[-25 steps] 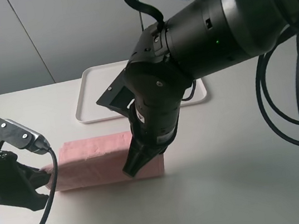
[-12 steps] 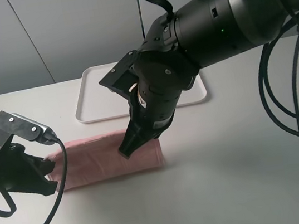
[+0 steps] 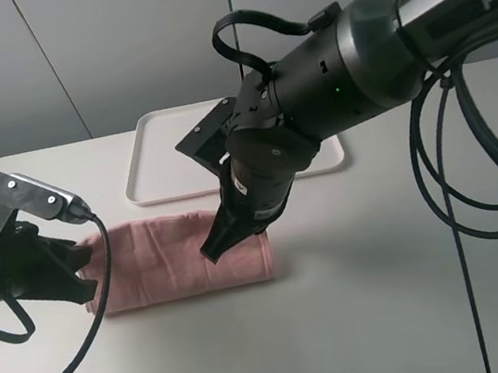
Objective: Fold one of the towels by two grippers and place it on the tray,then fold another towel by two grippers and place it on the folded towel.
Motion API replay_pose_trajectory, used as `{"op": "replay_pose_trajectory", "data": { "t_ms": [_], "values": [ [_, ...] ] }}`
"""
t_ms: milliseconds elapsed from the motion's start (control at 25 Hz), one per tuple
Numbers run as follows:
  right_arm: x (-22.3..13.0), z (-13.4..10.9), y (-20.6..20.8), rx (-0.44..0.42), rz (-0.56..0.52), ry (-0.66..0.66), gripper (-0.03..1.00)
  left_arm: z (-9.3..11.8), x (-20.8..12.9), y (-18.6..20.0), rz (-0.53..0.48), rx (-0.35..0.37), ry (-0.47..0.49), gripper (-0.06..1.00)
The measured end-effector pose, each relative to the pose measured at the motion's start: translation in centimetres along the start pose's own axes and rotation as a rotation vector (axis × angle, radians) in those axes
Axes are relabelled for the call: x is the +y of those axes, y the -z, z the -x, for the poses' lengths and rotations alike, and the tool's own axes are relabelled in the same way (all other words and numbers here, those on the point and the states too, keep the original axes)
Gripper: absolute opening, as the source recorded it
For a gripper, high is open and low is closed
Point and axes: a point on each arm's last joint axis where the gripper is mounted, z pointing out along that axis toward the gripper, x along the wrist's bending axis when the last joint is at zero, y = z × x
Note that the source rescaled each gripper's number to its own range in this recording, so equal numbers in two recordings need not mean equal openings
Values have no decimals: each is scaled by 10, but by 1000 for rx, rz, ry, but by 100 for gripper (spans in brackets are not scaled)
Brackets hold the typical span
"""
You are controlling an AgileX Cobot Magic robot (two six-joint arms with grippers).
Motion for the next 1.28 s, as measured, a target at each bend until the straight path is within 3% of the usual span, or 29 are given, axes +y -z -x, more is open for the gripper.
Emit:
{"op": "replay_pose_trajectory", "data": {
  "t_ms": [80,200,320,520,720,920,1120,1280],
  "values": [
    [2,0,0,0,19,-27,35,-7,-3,-2,-16,23,25,50],
    [3,1,0,-13,35,-64,73,-19,-6,-3,-22,67,111,81],
    [4,5,-1,-47,45,-79,93,-29,-7,-2,-4,108,211,98],
    [2,16,-2,-107,20,-132,99,-29,-3,-4,-59,80,273,99],
    [-3,36,-5,-97,-61,-268,100,-30,17,-18,-216,-4,322,99],
    [-10,48,-5,-121,-151,-268,100,-31,28,-38,-344,-51,338,99],
    [-12,50,-4,-132,-179,-261,100,-36,34,-48,-401,-7,417,99],
    [-13,50,-4,-134,-185,-258,100,-44,23,-54,-560,63,436,99]
  ]
}}
